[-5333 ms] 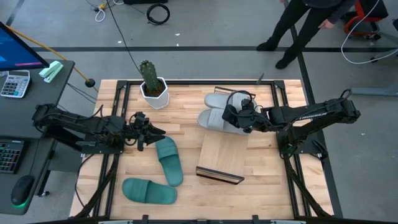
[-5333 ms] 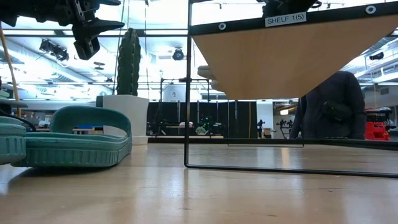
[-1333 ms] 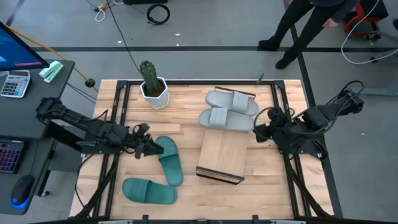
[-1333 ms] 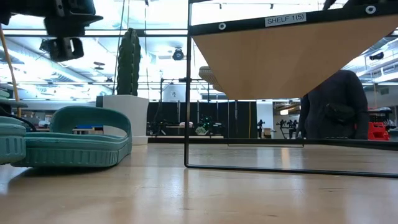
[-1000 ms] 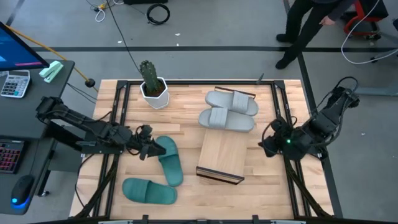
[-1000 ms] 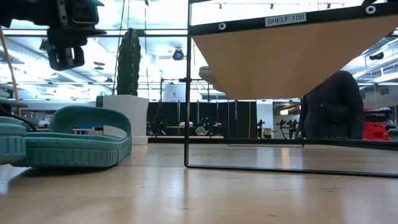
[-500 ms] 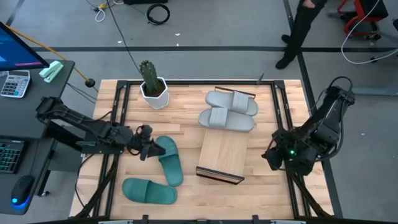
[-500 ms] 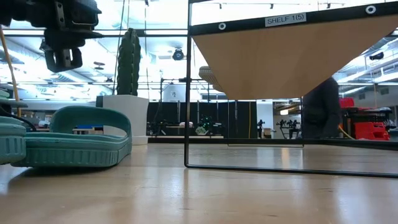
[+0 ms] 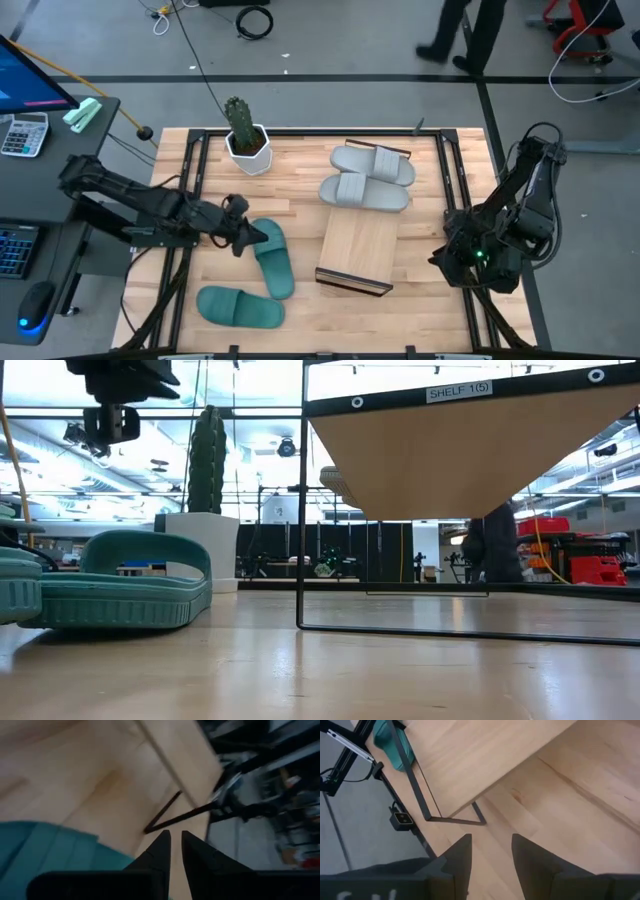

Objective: Pick and place slides into the shelf
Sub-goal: Put the bottom green slide on the shelf

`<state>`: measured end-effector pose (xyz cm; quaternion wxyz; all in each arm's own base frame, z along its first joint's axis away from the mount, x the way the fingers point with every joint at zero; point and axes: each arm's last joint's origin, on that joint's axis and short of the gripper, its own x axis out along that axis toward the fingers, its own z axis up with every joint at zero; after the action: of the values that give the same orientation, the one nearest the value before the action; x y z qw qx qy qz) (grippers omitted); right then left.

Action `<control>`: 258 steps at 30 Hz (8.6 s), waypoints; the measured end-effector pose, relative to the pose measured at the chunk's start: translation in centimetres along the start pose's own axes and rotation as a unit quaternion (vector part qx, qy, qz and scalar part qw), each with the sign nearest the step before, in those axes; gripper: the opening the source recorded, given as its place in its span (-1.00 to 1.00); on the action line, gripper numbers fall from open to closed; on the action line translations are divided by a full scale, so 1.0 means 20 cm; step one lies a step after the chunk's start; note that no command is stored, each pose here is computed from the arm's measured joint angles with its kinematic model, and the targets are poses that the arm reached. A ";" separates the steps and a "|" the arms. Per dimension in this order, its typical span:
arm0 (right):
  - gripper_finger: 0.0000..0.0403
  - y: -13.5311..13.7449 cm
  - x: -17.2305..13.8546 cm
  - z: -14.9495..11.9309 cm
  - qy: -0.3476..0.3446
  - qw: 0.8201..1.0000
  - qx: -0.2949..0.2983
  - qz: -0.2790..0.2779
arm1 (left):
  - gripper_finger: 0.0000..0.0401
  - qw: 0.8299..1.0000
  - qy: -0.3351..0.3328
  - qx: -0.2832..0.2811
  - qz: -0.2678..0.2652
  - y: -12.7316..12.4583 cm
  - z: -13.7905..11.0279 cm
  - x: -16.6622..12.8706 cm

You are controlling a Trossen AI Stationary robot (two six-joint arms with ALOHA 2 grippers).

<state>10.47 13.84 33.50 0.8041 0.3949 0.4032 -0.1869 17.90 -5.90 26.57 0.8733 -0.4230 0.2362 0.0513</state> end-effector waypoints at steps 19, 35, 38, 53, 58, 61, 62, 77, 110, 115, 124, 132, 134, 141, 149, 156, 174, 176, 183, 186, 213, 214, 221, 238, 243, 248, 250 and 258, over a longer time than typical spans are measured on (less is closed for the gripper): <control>-0.27 0.00 0.00 0.00 -0.002 0.997 -0.071 -0.005 | -0.25 0.963 0.248 -0.104 0.001 -0.22 -0.10 0.19; -0.27 -0.02 0.00 0.01 -0.019 0.990 -0.139 -0.024 | -0.59 0.963 0.037 -0.240 0.121 -0.28 -0.32 -0.17; -0.27 -0.03 0.00 0.01 -0.019 0.989 -0.145 -0.027 | -0.65 0.951 0.033 -0.271 0.148 -0.24 -0.41 -0.19; -0.27 -0.02 0.00 0.01 -0.024 0.993 -0.114 -0.025 | -0.66 0.965 -0.133 -0.209 0.090 -0.25 -0.44 -0.19; -0.27 -0.02 0.00 0.01 -0.024 0.995 -0.099 -0.024 | -0.79 0.965 -0.167 -0.188 0.077 -0.25 -0.44 -0.20; -0.27 -0.02 0.00 0.01 -0.024 0.995 -0.098 -0.023 | -0.90 0.965 -0.165 -0.187 0.076 -0.25 -0.45 -0.20; -0.27 -0.02 0.00 0.01 -0.024 0.995 -0.097 -0.022 | -0.93 0.965 -0.163 -0.190 0.074 -0.25 -0.46 -0.20; -0.27 -0.02 0.00 0.01 -0.023 0.995 -0.093 -0.016 | -0.97 0.963 -0.151 -0.214 0.055 -0.29 -0.71 -0.06; -0.27 0.11 0.04 0.05 -0.073 0.993 0.063 0.074 | -0.87 0.941 0.212 -0.108 0.241 -0.19 -0.91 -0.33; -0.27 0.18 0.12 0.05 -0.081 0.990 0.085 0.081 | -0.86 0.920 0.223 -0.068 0.314 -0.14 -0.89 -0.36; -0.27 0.29 0.25 0.00 -0.084 0.988 0.099 0.087 | -0.54 0.933 0.222 -0.107 0.263 -0.04 -0.92 -0.29; -0.27 0.33 0.29 -0.02 -0.085 0.985 0.112 0.101 | -0.25 0.956 0.185 -0.170 0.152 0.06 -0.88 -0.26; -0.27 0.34 0.29 -0.01 -0.087 0.984 0.117 0.105 | -0.20 0.956 0.185 -0.170 0.151 0.08 -0.87 -0.27; -0.27 0.35 0.30 0.01 -0.089 0.982 0.123 0.111 | -0.10 0.955 0.184 -0.175 0.151 0.13 -0.87 -0.25; -0.27 0.35 0.30 0.01 -0.090 0.982 0.123 0.112 | -0.04 0.955 0.194 -0.186 0.127 0.16 -0.88 -0.19; -0.27 0.35 0.30 0.01 -0.089 0.981 0.125 0.115 | -0.06 0.950 0.217 -0.187 0.126 0.20 -0.89 -0.15; -0.27 0.35 0.31 0.04 -0.097 0.980 0.132 0.111 | -0.79 0.973 0.161 -0.136 0.098 0.19 -0.84 -0.10; -0.27 0.35 0.31 0.04 -0.097 0.980 0.130 0.111 | -0.92 0.973 0.158 -0.135 0.095 0.19 -0.84 -0.10; -0.27 0.35 0.31 0.04 -0.099 0.981 0.122 0.110 | -0.95 0.978 0.126 -0.160 0.052 0.14 -0.83 -0.09; -0.27 0.35 0.31 0.04 -0.105 0.981 0.121 0.109 | -0.95 0.980 0.111 -0.165 0.028 0.12 -0.83 -0.09; -0.27 0.32 0.24 -0.01 -0.093 0.986 0.074 0.117 | -0.95 0.998 0.042 0.004 0.056 -0.38 -0.35 -0.24; -0.27 0.32 0.24 -0.02 -0.092 0.986 0.072 0.117 | -0.95 0.997 0.043 0.010 0.066 -0.39 -0.32 -0.26; -0.27 0.31 0.22 -0.05 -0.102 0.987 0.051 0.115 | -0.95 0.992 0.049 0.061 0.102 -0.48 -0.12 -0.41; -0.27 0.28 0.21 -0.05 -0.162 0.982 0.022 0.091 | -0.95 0.982 0.093 0.136 0.091 -0.59 0.25 -0.44; -0.27 0.25 0.20 -0.04 -0.163 0.983 0.024 0.083 | -0.95 0.977 0.106 0.167 0.085 -0.62 0.35 -0.39; -0.27 0.23 0.16 -0.01 -0.170 0.981 0.023 0.090 | -0.95 0.970 0.112 0.200 0.078 -0.65 0.47 -0.39; -0.27 0.23 0.14 0.00 -0.173 0.980 0.021 0.095 | -0.95 0.965 0.119 0.215 0.090 -0.65 0.52 -0.39; -0.27 0.20 0.12 0.01 -0.179 0.980 -0.009 0.085 | -0.95 0.945 0.170 0.261 0.097 -0.67 0.69 -0.34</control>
<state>14.55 16.16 33.71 0.8797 0.3811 0.2191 -0.1816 20.89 -3.18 46.57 0.8908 -0.1577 0.4261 0.0002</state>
